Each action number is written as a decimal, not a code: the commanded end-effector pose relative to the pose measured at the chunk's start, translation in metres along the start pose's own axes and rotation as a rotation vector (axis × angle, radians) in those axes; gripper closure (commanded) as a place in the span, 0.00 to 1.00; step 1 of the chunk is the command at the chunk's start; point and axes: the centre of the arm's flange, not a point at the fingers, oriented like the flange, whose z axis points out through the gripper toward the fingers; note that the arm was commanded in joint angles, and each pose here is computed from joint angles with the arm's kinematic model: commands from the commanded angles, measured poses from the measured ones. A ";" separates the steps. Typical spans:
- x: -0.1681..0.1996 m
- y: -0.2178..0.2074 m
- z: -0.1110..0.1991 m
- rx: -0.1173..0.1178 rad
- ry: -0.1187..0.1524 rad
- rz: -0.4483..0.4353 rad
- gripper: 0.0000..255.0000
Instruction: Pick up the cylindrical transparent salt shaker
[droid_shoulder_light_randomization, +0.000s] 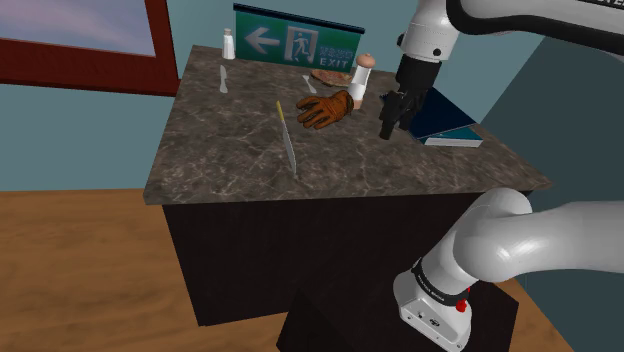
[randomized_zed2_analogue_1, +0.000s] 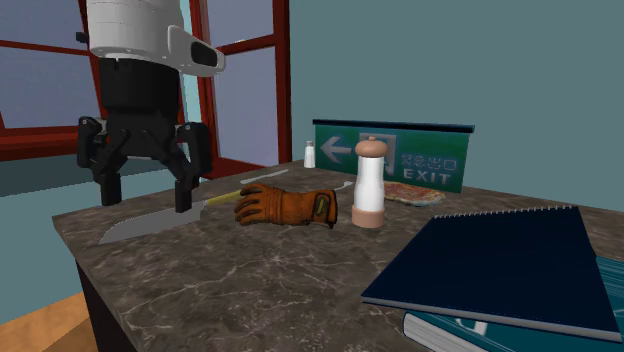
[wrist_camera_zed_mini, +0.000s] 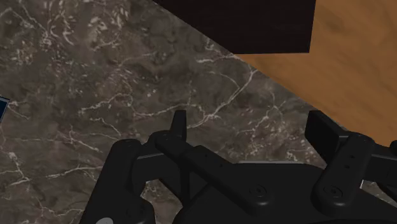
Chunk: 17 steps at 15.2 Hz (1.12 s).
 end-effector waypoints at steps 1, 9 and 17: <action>0.000 0.000 0.000 0.000 0.000 0.000 0.00; 0.068 0.071 -0.023 -0.003 0.039 -0.015 0.00; 0.137 0.141 -0.048 -0.006 0.078 -0.031 0.00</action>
